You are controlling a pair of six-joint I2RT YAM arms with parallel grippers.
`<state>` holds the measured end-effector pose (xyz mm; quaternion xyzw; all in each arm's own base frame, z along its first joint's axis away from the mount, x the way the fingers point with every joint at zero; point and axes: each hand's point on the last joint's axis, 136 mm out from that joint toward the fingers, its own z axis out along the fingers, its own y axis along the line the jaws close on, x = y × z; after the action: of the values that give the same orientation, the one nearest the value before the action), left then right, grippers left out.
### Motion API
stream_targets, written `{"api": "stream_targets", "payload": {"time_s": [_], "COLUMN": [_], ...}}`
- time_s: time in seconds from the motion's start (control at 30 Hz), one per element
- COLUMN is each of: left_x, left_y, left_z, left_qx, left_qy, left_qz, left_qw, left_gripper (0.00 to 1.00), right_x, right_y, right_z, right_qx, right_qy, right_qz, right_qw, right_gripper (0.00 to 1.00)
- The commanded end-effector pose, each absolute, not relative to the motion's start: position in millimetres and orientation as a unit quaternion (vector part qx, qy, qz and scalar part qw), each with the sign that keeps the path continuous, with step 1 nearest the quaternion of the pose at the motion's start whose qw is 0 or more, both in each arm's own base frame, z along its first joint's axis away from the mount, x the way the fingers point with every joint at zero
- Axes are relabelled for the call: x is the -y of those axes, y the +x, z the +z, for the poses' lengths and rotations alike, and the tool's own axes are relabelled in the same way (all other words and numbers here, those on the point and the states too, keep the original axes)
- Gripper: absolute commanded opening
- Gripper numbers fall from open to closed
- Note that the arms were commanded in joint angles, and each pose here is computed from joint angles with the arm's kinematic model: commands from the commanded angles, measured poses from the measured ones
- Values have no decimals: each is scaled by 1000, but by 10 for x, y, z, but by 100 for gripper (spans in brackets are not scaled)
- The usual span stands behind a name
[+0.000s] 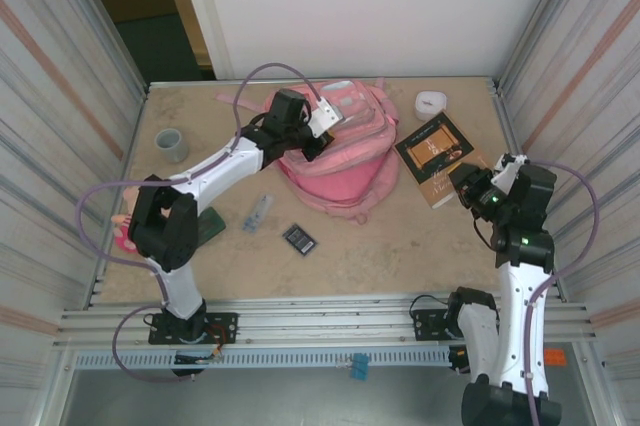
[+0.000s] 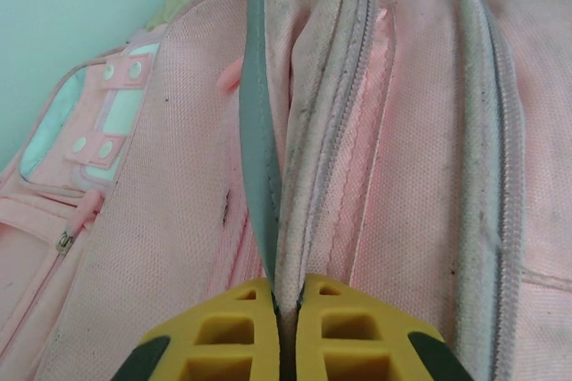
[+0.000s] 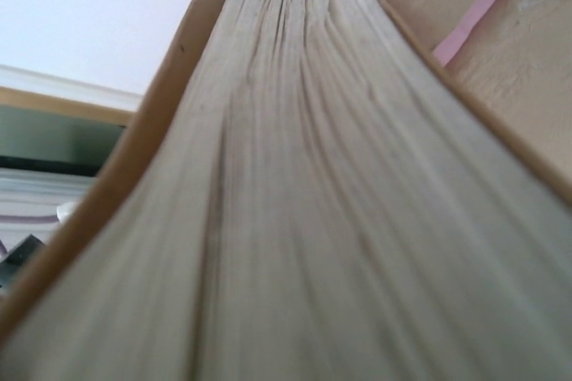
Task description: Pack the student bag
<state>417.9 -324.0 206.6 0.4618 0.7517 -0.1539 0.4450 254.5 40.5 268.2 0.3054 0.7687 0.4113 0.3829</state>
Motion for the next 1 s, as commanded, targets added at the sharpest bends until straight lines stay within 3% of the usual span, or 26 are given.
{"api": "stream_targets", "payload": {"time_s": [0.0,0.27,0.53,0.97], "left_x": [3332,3384,3375,3311], "left_y": [4102,4092,4066,4070], "left_z": [2927,3167,3306,3358], "left_qx": [-719,-731,-733,-735], "left_qy": [415,371,353,349], "left_qz": [-212,-258,-293,-307], "left_qw": [515,511,502,492], "left_gripper": [0,0,0,0], "right_x": [-601,-1166,-1467,-1923], "right_y": [2379,2417,2825,3573], "right_z": [2684,2394,2110,2213], "right_qx": [-768,-781,-732,-681], "right_qy": [310,272,318,300], "right_qz": [454,498,512,538], "right_qw": [328,261,318,395], "right_gripper": [0,0,0,0]}}
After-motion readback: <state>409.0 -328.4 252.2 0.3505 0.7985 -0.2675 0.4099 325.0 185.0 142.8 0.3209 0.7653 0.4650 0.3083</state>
